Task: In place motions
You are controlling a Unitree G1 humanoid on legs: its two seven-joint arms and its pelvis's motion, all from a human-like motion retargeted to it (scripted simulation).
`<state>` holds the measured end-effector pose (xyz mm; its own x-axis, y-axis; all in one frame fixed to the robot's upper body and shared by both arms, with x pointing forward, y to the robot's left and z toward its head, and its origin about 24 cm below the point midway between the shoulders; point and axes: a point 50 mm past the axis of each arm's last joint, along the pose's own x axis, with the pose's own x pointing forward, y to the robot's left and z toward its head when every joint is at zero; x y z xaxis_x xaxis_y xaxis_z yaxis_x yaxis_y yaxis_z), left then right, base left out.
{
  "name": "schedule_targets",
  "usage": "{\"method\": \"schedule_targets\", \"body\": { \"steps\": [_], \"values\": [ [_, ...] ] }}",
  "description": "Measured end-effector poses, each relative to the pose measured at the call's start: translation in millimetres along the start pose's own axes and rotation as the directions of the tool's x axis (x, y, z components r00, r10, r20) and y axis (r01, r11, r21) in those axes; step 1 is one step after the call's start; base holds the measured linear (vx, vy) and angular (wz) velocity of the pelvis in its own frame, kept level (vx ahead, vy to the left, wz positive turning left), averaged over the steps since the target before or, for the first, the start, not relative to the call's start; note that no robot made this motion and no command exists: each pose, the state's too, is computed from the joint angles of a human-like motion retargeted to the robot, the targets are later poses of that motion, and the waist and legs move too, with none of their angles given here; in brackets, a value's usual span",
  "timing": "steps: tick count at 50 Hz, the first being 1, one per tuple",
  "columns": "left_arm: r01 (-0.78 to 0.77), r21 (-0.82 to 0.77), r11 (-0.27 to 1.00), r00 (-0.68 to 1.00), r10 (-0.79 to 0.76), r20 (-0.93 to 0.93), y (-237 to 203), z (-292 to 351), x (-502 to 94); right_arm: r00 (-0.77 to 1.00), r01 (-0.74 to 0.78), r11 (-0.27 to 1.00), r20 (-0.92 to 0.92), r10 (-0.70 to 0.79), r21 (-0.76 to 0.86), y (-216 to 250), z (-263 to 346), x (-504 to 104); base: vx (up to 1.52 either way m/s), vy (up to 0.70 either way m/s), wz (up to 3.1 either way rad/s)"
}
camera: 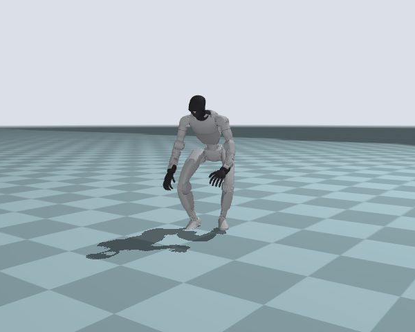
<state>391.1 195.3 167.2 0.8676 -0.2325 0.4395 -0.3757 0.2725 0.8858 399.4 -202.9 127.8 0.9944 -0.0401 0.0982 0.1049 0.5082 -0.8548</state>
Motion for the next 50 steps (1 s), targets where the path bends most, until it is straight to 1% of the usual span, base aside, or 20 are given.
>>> {"method": "schedule_targets", "body": {
  "steps": [5,7,10,14,17,20,22,25,28,31,33,35,38,40,42,45,47,50],
  "values": [
    [-0.076,0.014,0.997,0.997,0.076,0.026,24.7,-1.2,11.6,0.982,0.139,0.99,0.13,-0.136,-0.015,-32.9,30.9,12.0,0.01,-0.01,-0.23],
    [-0.088,0.021,0.996,0.996,0.087,0.02,29.7,-6.2,10.5,0.973,0.168,0.985,0.168,-0.161,-0.03,-39.4,39.4,14.2,0.09,-0.09,-0.72],
    [-0.069,0.028,0.997,0.998,0.069,-0.003,24.2,-15.1,0.7,0.967,0.177,0.982,0.197,-0.162,-0.064,-36.5,41.0,12.8,0.12,-0.08,-0.72],
    [-0.048,0.014,0.999,0.998,0.049,-0.032,10.8,-23.0,-16.0,0.965,0.188,0.976,0.207,-0.163,-0.106,-29.2,33.1,7.9,0.08,-0.04,-0.4],
    [-0.063,-0.022,0.998,0.997,0.062,-0.05,4.7,-25.2,-24.2,0.964,0.209,0.971,0.193,-0.185,-0.114,-27.9,26.6,6.0,0.0,0.0,0.0],
    [-0.116,-0.071,0.991,0.993,0.113,-0.044,6.9,-22.8,-22.7,0.963,0.234,0.969,0.152,-0.221,-0.079,-30.6,24.3,8.2,0.01,-0.01,0.16],
    [-0.148,-0.076,0.986,0.989,0.145,-0.036,13.5,-24.1,-21.0,0.965,0.23,0.973,0.133,-0.224,-0.034,-31.9,25.5,10.3,-0.01,-0.03,0.28],
    [-0.161,-0.085,0.983,0.986,0.157,-0.049,16.9,-28.4,-23.2,0.977,0.187,0.982,0.103,-0.184,-0.018,-32.4,19.7,10.9,-0.09,0.03,0.42],
    [-0.077,-0.109,0.991,0.994,0.068,-0.081,-1.2,-33.2,-39.6,0.992,0.12,0.992,0.032,-0.119,-0.028,-14.7,-5.1,0.4,-0.08,0.14,0.62],
    [0.035,-0.132,0.991,0.983,-0.057,-0.174,-30.1,-42.9,-69.6,0.998,0.013,0.999,-0.068,-0.016,-0.046,18.7,-36.7,-19.6,0.08,0.09,0.22],
    [0.121,-0.169,0.978,0.951,-0.164,-0.264,-55.1,-48.2,-97.7,0.984,-0.075,0.995,-0.167,0.063,-0.063,46.7,-61.6,-40.3,0.15,0.1,0.08],
    [0.229,-0.23,0.946,0.884,-0.3,-0.358,-82.3,-51.3,-132.4,0.947,-0.155,0.987,-0.292,0.135,-0.049,76.8,-87.6,-68.5,0.18,0.1,0.17],
    [0.397,-0.375,0.838,0.692,-0.542,-0.477,-124.9,-46.0,-193.4,0.835,-0.249,0.966,-0.489,0.25,0.068,120.1,-125.3,-125.9,0.2,0.08,0.36],
    [0.464,-0.5,0.731,0.521,-0.682,-0.513,-149.6,-34.3,-240.3,0.712,-0.295,0.937,-0.611,0.347,0.188,145.6,-146.8,-173.1,0.24,0.03,0.47],
    [0.434,-0.624,0.65,0.368,-0.76,-0.536,-167.2,-17.0,-285.4,0.552,-0.318,0.894,-0.705,0.445,0.315,164.2,-164.6,-223.4,0.26,0.02,0.43],
    [0.309,-0.759,0.573,0.183,-0.819,-0.543,-178.9,12.0,-350.3,0.28,-0.332,0.813,-0.774,0.569,0.478,182.3,-180.9,-303.4,0.33,0.01,0.35],
    [0.248,-0.809,0.533,0.075,-0.843,-0.532,-178.3,30.7,-392.3,0.109,-0.346,0.758,-0.779,0.618,0.553,188.3,-184.0,-355.4,0.38,0.06,0.31],
    [0.203,-0.838,0.507,-0.099,-0.84,-0.533,-170.9,57.5,-446.8,-0.1,-0.37,0.691,-0.766,0.636,0.622,186.4,-183.7,-421.3,0.37,0.1,0.38]
  ]
}}
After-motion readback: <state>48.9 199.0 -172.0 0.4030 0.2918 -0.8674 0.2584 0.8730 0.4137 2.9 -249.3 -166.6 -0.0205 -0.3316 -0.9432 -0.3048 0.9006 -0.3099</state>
